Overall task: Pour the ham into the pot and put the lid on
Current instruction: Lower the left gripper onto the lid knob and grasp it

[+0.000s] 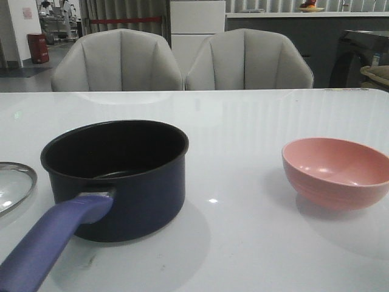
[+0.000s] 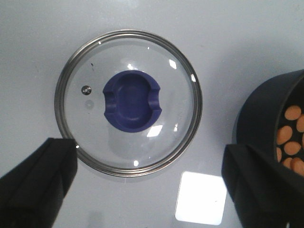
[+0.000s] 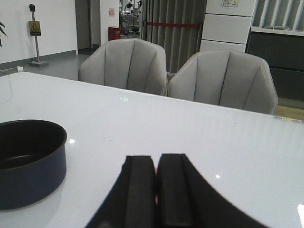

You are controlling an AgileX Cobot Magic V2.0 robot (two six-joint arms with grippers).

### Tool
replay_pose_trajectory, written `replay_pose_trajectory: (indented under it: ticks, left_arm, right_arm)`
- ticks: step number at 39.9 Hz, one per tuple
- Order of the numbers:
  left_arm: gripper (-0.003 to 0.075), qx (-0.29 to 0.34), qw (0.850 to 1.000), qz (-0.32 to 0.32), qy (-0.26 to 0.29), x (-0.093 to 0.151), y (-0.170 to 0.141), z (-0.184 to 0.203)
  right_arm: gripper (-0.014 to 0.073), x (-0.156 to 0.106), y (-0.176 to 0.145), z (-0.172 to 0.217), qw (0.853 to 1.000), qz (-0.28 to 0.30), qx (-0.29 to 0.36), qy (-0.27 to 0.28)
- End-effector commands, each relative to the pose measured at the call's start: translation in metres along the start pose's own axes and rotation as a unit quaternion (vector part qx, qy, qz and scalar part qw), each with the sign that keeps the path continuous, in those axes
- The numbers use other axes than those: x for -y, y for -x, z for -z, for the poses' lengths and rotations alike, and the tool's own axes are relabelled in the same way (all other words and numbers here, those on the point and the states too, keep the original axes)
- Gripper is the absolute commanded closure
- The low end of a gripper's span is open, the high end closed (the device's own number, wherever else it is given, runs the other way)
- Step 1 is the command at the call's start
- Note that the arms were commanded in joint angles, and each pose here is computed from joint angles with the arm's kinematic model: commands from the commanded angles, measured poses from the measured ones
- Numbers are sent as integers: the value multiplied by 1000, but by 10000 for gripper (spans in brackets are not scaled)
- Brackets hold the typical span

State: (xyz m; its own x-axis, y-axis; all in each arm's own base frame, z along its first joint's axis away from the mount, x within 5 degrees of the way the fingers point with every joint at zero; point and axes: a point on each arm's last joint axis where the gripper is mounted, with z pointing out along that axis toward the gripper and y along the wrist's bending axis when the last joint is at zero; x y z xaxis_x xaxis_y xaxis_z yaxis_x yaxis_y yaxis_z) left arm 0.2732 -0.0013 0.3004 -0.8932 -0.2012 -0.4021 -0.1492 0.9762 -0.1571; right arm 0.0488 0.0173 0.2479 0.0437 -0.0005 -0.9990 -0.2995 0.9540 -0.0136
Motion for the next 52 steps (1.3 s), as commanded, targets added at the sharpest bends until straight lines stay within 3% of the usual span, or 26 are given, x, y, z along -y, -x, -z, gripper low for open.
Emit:
replay_pose_trajectory:
  ticks: [1,19,52]
  left_arm:
    - [59,14,1000,8,-11,5,20,-1]
    - [59,-99,995,6,12,5,58,-59]
    - [60,-172,984,19,31,-6,55,-123]
  right_arm:
    - [446,2,15,0,999,3,44,-12]
    - [446,2,15,0,999,3,44,-12]
    - [446,2,15,0,999,3,44,-12]
